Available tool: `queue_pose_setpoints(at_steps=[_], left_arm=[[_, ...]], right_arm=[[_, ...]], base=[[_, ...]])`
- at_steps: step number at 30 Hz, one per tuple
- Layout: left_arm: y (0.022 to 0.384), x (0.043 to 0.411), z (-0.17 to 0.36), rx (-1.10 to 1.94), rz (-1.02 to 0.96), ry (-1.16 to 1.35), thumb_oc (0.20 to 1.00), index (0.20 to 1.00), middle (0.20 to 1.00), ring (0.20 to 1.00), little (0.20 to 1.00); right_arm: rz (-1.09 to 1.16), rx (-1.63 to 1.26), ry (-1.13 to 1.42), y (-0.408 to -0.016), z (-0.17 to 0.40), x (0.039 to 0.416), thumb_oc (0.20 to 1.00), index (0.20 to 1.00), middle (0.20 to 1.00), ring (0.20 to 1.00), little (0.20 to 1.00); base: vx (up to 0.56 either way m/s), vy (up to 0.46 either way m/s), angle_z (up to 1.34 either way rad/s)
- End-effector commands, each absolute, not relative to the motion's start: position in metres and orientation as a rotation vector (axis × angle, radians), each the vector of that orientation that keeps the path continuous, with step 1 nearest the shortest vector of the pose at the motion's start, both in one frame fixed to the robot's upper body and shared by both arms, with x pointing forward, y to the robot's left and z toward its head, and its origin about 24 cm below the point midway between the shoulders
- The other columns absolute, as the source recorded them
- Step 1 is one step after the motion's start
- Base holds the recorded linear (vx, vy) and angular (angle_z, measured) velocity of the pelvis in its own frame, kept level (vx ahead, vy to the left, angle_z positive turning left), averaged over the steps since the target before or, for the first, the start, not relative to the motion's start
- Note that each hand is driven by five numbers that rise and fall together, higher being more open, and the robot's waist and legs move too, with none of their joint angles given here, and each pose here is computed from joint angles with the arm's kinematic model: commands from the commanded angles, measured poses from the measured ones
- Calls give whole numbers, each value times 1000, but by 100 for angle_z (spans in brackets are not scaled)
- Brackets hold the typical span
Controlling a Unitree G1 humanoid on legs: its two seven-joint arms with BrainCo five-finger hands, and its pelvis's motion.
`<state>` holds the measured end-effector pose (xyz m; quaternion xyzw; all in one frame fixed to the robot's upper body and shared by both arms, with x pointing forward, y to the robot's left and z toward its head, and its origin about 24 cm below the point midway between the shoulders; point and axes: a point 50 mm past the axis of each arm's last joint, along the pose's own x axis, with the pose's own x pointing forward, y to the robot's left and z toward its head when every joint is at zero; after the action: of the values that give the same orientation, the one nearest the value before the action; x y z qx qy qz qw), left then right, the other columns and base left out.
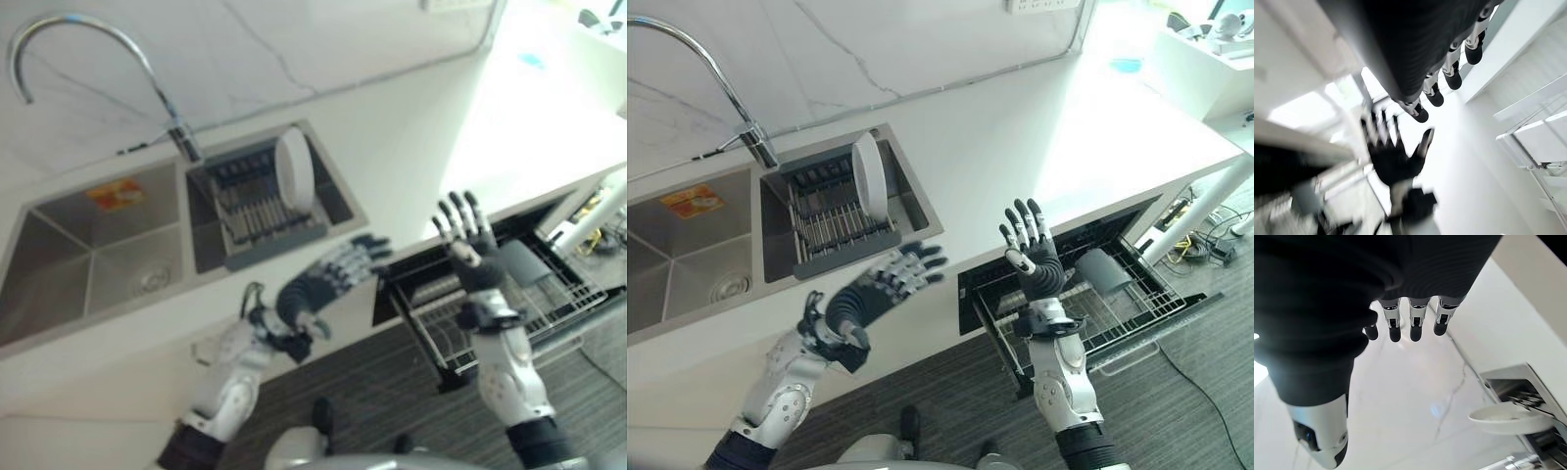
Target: Place the dishes in the dishwasher.
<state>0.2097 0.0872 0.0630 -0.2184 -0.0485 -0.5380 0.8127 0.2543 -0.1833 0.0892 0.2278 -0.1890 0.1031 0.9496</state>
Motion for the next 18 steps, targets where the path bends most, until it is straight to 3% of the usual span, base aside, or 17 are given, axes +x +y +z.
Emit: queue_pose_setpoints(at_steps=[1,6,10,18], left_arm=[[95,213,31,-362,-1110,57,1000,1000,1000,1000,1000],[108,195,-43,-119,-917,362,1000,1000,1000,1000,1000],[141,180,-101,93,-586,647,1000,1000,1000,1000,1000],[185,152,-142,369,-356,930,1000,1000,1000,1000,1000]], right_arm=[[163,495,-573,-205,121,261,1000,1000,1000,1000,1000],[175,499,-581,-220,127,266,1000,1000,1000,1000,1000],[255,450,-603,-214,137,267,1000,1000,1000,1000,1000],[296,381,-716,-171,192,296,1000,1000,1000,1000,1000]], base=[[-42,-25,0],[-47,1,2],[-19,21,6],[27,14,18]])
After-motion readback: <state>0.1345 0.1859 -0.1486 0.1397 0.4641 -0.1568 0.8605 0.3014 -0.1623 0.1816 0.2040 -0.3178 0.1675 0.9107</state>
